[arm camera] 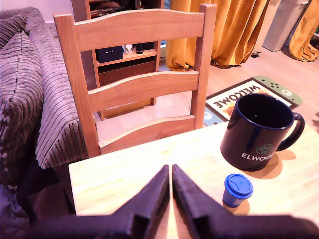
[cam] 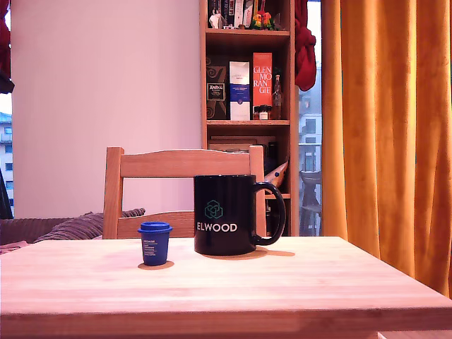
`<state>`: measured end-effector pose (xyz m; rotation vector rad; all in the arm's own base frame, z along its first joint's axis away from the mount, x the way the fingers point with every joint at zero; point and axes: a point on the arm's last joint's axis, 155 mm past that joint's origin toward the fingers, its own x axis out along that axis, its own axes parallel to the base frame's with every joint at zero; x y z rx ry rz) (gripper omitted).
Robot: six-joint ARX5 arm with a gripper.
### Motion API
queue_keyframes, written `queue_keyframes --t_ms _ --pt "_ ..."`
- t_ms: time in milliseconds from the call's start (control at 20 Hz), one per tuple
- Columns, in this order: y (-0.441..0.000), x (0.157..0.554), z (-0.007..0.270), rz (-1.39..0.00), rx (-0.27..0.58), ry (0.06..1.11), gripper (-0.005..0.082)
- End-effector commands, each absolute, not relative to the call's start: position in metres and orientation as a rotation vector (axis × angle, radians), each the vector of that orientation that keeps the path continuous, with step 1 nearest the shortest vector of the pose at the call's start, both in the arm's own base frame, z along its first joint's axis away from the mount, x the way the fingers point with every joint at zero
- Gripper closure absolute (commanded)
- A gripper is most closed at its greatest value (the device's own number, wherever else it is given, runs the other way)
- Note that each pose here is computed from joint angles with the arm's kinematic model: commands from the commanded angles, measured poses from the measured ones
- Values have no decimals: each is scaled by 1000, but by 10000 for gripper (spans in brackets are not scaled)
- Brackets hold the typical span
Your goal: Pick up the coffee capsules on the table and drop them inside the coffee cup
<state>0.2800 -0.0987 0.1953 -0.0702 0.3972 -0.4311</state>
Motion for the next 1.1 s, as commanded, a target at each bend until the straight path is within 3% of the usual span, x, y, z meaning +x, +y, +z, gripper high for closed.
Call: queue_keyframes --t_ms 0,350,600,900,1050 --pt "-99 285 201 -423 -129 366 790" --pt "-100 285 202 -423 -129 364 790" --pt "-106 287 215 -450 -112 306 790" --pt "-142 277 239 -601 -79 199 790" --pt "-164 265 230 -681 -72 193 790"
